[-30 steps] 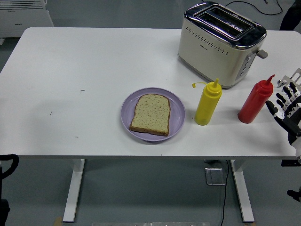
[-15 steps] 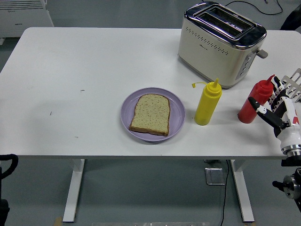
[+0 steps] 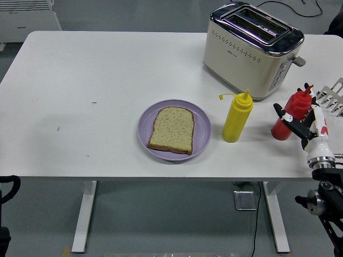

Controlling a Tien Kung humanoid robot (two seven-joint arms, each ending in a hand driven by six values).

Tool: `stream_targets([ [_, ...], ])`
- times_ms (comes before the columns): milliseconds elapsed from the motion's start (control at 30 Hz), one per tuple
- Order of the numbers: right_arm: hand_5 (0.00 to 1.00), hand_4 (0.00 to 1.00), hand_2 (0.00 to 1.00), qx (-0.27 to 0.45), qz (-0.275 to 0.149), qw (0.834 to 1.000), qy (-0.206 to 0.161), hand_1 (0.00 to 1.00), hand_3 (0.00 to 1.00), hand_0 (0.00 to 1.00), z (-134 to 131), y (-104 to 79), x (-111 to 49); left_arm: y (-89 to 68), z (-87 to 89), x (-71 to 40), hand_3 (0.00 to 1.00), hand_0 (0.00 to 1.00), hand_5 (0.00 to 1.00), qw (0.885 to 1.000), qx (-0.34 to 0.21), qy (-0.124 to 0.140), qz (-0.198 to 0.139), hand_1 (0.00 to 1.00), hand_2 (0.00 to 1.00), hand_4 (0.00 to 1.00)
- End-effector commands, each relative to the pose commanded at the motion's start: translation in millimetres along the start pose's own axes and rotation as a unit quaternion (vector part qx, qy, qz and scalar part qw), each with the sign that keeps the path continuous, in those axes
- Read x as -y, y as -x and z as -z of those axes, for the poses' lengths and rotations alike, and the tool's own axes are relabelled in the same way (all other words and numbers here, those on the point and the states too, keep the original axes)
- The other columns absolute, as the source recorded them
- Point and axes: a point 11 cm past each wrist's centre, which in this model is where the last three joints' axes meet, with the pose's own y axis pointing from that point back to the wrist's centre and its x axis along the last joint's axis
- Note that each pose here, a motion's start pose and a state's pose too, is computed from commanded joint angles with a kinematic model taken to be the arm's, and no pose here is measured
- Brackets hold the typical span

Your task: Pick up the cup,pour liquid into bread,place the cup on the desk

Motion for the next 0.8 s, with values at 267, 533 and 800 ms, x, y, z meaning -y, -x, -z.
stream_targets([
  [267, 0.213, 0.874, 0.658, 0.021, -0.016, 1.0, 0.014, 0.679, 0.842, 0.795, -5.6, 9.6, 2.0, -0.5, 0.0, -0.1, 0.666, 0.72, 0.998, 1.0, 0.0, 0.0, -0.001, 0.735, 0.729, 0.632],
  [533, 0.144, 0.829, 0.383, 0.044, -0.047, 0.998, 0.016, 0.356, 0.461, 0.419, -6.9, 11.2, 2.9, -1.6, 0.1, -0.5, 0.666, 0.721, 0.998, 1.0, 0.0, 0.0, -0.002, 0.735, 0.729, 0.635],
  [800, 0.107, 0.801, 0.329, 0.054, -0.067, 0.996, 0.015, 0.255, 0.376, 0.304, -9.1, 10.6, 3.3, -1.6, 0.1, -0.5, 0.666, 0.721, 0.998, 1.0, 0.0, 0.0, -0.002, 0.735, 0.729, 0.638],
])
